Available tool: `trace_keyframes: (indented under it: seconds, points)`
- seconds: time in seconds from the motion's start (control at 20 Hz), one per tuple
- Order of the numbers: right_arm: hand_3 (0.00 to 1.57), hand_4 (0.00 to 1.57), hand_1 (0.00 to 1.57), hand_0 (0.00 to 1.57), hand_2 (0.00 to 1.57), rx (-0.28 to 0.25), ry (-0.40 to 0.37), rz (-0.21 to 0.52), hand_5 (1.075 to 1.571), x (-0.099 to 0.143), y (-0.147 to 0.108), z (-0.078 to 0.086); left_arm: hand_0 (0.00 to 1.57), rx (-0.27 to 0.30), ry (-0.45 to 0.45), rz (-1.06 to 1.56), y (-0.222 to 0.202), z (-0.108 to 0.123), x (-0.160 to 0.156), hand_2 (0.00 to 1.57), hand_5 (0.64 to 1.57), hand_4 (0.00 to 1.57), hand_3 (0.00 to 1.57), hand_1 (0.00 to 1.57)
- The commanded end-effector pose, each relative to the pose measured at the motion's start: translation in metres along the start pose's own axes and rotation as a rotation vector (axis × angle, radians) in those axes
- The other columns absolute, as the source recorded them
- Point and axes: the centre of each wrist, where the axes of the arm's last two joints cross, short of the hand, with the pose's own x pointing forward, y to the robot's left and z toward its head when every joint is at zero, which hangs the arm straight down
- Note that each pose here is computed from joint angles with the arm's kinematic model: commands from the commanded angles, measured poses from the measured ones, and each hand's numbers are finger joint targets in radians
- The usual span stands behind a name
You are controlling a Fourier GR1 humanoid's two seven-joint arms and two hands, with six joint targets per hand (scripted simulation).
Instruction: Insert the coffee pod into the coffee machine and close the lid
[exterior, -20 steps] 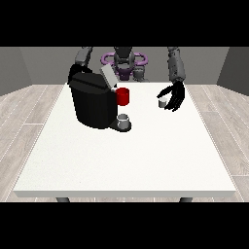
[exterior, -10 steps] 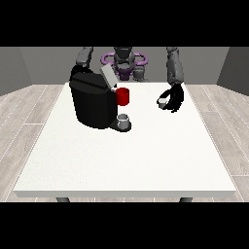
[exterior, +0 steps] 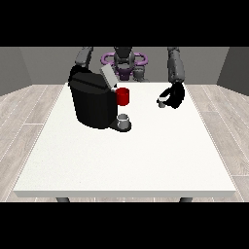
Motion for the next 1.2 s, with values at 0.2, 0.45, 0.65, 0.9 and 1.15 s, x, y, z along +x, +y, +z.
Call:
trace_keyframes:
  seconds: [0.2, 0.45, 0.65, 0.9, 1.15]
  points:
    - [0.00, 0.45, 0.00, 0.00, 0.00, -0.029, 0.070, -0.007, 1.571, -0.035, -0.021, 0.007, 1.34, -0.063, -0.160, 0.020, 0.033, -0.034, 0.057, 1.40, 1.571, 0.59, 1.36, 1.34]
    - [0.00, 0.50, 0.00, 0.00, 0.00, -0.056, 0.136, -0.007, 1.571, -0.034, -0.022, 0.004, 1.26, -0.116, -0.189, 0.027, 0.049, -0.042, 0.076, 1.33, 1.571, 0.54, 1.29, 1.26]
    - [0.00, 0.47, 0.00, 0.00, 0.00, -0.001, 0.101, -0.018, 1.571, -0.028, 0.019, 0.005, 1.23, -0.069, -0.199, 0.030, 0.054, -0.053, 0.099, 1.32, 1.571, 0.57, 1.29, 1.23]
    - [0.00, 0.47, 0.00, 0.00, 0.00, 0.102, 0.003, 0.009, 1.571, 0.006, 0.009, -0.012, 1.25, 0.062, -0.204, 0.030, 0.116, -0.062, 0.106, 1.33, 1.571, 0.56, 1.29, 1.25]
    - [0.00, 0.48, 0.00, 0.00, 0.00, 0.096, 0.025, 0.006, 1.571, 0.001, 0.011, -0.009, 1.07, 0.086, -0.201, 0.017, 0.146, -0.069, 0.134, 1.22, 1.571, 0.52, 1.23, 1.07]
